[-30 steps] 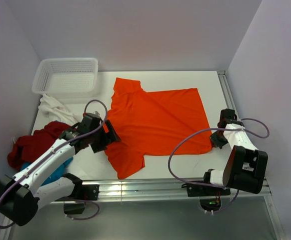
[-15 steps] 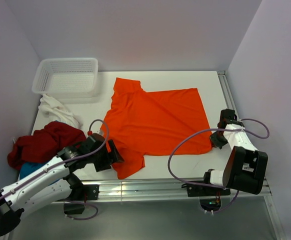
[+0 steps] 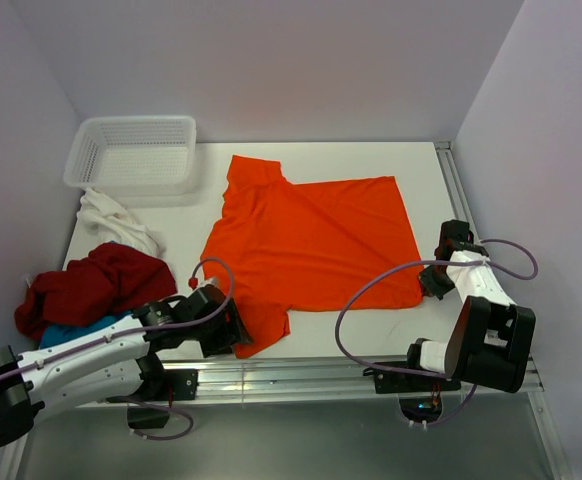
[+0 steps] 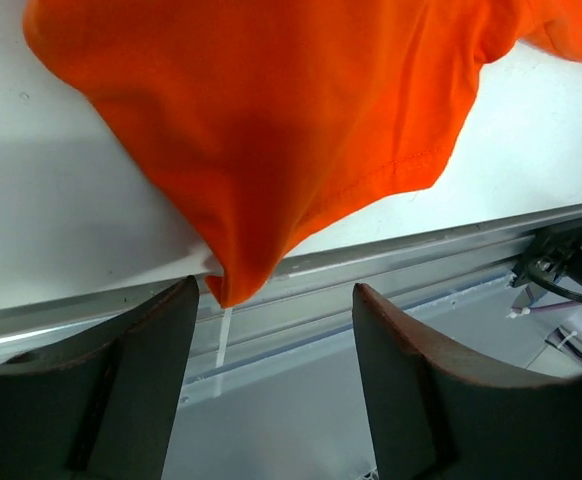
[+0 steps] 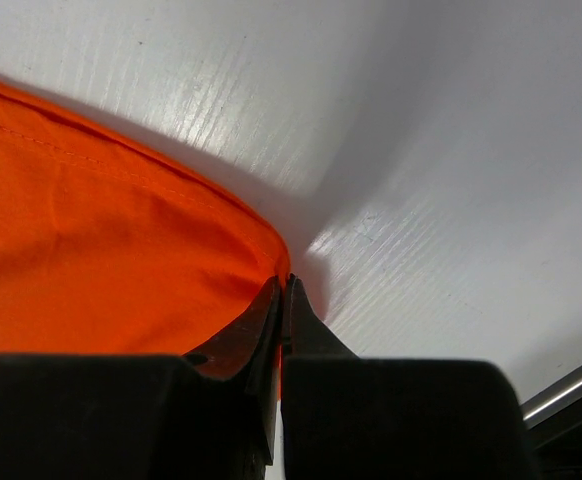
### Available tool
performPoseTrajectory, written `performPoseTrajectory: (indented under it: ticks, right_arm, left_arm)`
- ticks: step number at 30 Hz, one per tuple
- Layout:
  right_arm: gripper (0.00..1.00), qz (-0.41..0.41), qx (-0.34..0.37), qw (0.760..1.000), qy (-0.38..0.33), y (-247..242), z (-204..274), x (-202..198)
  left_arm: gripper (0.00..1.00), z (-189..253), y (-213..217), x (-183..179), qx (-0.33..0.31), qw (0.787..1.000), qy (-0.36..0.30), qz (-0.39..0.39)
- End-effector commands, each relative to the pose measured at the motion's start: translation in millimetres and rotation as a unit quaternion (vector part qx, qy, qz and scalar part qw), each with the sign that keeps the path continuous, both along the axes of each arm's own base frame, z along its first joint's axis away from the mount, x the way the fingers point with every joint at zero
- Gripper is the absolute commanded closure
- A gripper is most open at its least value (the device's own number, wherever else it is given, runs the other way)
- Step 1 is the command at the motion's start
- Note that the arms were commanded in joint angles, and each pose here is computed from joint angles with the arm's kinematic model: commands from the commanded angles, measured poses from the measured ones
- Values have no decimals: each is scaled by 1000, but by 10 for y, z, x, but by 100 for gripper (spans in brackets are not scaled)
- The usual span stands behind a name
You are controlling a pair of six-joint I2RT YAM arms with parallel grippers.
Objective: Roll the t-shirts
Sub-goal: Flatten the tshirt
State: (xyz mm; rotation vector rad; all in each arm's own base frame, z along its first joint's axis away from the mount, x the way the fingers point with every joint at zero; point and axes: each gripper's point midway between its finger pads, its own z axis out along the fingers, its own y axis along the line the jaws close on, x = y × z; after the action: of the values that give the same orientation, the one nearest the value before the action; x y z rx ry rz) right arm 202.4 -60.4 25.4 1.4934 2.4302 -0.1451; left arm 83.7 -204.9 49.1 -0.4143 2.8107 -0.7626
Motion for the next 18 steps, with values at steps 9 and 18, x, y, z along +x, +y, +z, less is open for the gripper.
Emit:
performPoseTrajectory:
  ticks: [9, 18]
  right_arm:
    - [100, 10, 7, 1000, -12, 47, -1, 13]
    - [100, 10, 9, 1000, -16, 47, 47, 43]
  left_arm:
    - [46, -119, -44, 15, 8, 1000, -5, 9]
    - [100, -112, -260, 112, 5, 999, -20, -33]
